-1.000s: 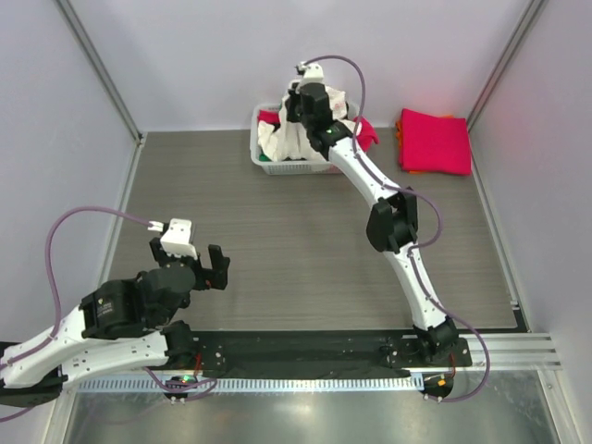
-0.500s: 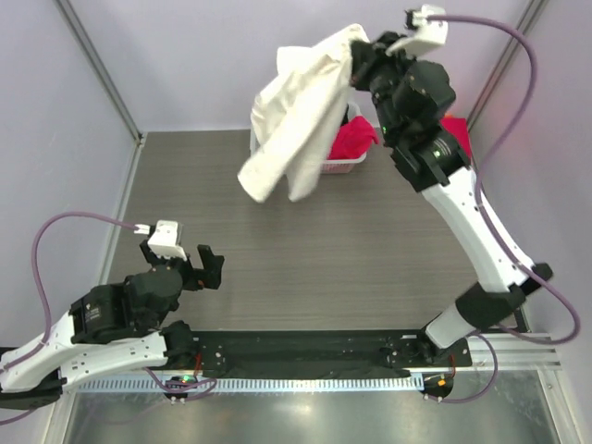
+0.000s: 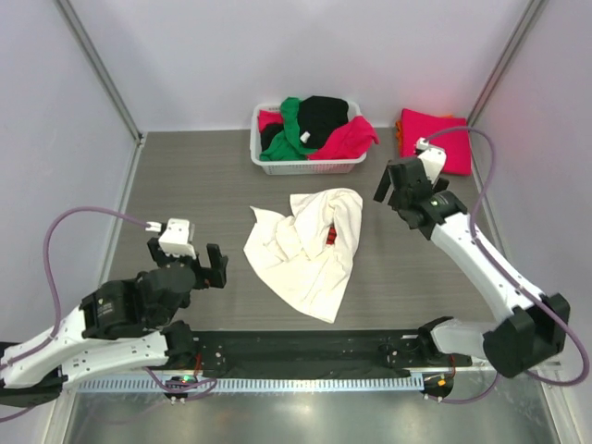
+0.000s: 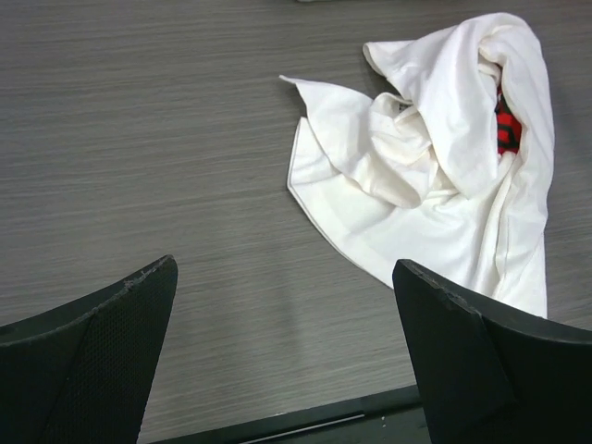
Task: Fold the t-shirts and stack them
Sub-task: Move the tshirt to the center of the board, then flatten the tshirt out
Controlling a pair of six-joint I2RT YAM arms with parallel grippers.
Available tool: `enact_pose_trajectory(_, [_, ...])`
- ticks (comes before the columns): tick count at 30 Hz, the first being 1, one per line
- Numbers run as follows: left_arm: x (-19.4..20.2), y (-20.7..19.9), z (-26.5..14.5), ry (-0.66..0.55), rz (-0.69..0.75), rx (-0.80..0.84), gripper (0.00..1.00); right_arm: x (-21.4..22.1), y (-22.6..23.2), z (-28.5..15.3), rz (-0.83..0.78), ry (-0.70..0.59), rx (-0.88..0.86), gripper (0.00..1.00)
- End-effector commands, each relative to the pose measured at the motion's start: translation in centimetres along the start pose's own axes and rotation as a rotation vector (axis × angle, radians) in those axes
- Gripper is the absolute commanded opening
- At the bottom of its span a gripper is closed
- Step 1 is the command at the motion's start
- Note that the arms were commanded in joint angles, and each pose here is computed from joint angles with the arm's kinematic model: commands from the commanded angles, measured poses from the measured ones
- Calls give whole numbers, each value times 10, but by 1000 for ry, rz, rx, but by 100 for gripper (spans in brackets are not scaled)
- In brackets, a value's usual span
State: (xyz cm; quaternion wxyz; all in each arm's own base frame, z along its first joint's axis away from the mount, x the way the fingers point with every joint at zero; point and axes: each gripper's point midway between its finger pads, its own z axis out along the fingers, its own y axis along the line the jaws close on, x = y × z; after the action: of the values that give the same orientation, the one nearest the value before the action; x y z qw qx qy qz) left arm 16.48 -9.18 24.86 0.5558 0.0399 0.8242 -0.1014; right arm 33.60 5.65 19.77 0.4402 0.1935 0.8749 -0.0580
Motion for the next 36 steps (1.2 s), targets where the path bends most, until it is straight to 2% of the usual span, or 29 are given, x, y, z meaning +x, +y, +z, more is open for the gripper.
enact_pose_trajectory(1, [-3, -8, 9, -8, 13, -26, 100, -42, 2, -40, 103, -122, -93, 100])
enact_pose_trajectory(5, [-11, -35, 26, -11, 61, -21, 100, -17, 16, -41, 106, -39, -192, 100])
enact_pose_trajectory(8, [-20, -56, 53, 54, 124, -40, 100, 8, 21, -36, 108, 31, -225, 100])
enact_pose_trajectory(9, [-14, -49, 77, 121, 137, -106, 100, 14, 22, -35, 110, 46, -236, 100])
enact_pose_trajectory(10, [-24, -62, 87, 148, 95, -51, 100, 24, 22, -33, 101, 71, -244, 100])
enact_pose_trajectory(13, [-34, -44, 140, 209, 39, -124, 100, 36, 22, -34, 101, 97, -267, 100])
enact_pose_trajectory(14, [-47, -49, 152, 205, 12, -100, 100, 37, 22, -35, 102, 98, -274, 100])
enact_pose_trajectory(15, [-59, -37, 167, 197, -11, -132, 100, 39, 21, -36, 103, 102, -277, 100])
enact_pose_trajectory(16, [-48, -35, 194, 253, -6, -154, 100, 40, 21, -38, 107, 100, -288, 100])
enact_pose_trajectory(17, [-73, -39, 207, 223, -42, -135, 100, 42, 23, -40, 108, 109, -308, 100])
enact_pose_trajectory(18, [-80, -24, 223, 226, -78, -167, 99, 42, 24, -42, 113, 110, -319, 100])
enact_pose_trajectory(20, [-65, -15, 267, 305, -104, -194, 98, 45, 27, -46, 111, 122, -347, 100])
enact_pose_trajectory(22, [-86, -11, 299, 289, -158, -172, 95, 44, 28, -48, 106, 121, -361, 100])
enact_pose_trajectory(23, [-59, -6, 328, 358, -153, -188, 94, 44, 30, -49, 101, 125, -371, 100])
enact_pose_trajectory(24, [-82, -1, 342, 319, -175, -192, 93, 44, 31, -51, 101, 126, -380, 100])
enact_pose_trajectory(25, [-81, 4, 354, 328, -182, -205, 92, 43, 32, -52, 100, 127, -388, 100])
enact_pose_trajectory(26, [-50, 12, 380, 395, -183, -234, 91, 42, 34, -53, 99, 128, -395, 100])
enact_pose_trajectory(27, [-78, 15, 392, 339, -214, -222, 90, 43, 36, -55, 98, 136, -413, 99])
enact_pose_trajectory(29, [-69, 24, 413, 359, -251, -238, 88, 43, 39, -58, 99, 143, -431, 99])
enact_pose_trajectory(30, [-43, 34, 434, 404, -266, -258, 87, 43, 42, -61, 99, 151, -451, 99])
enact_pose_trajectory(31, [-61, 31, 443, 361, -304, -230, 86, 43, 43, -62, 97, 154, -455, 99])
enact_pose_trajectory(33, [-41, 39, 466, 381, -343, -237, 80, 44, 44, -63, 94, 159, -466, 98])
enact_pose_trajectory(35, [-47, 39, 476, 355, -407, -207, 70, 43, 44, -64, 88, 153, -471, 98])
enact_pose_trajectory(36, [-44, 39, 479, 355, -423, -203, 57, 44, 43, -63, 85, 154, -466, 98])
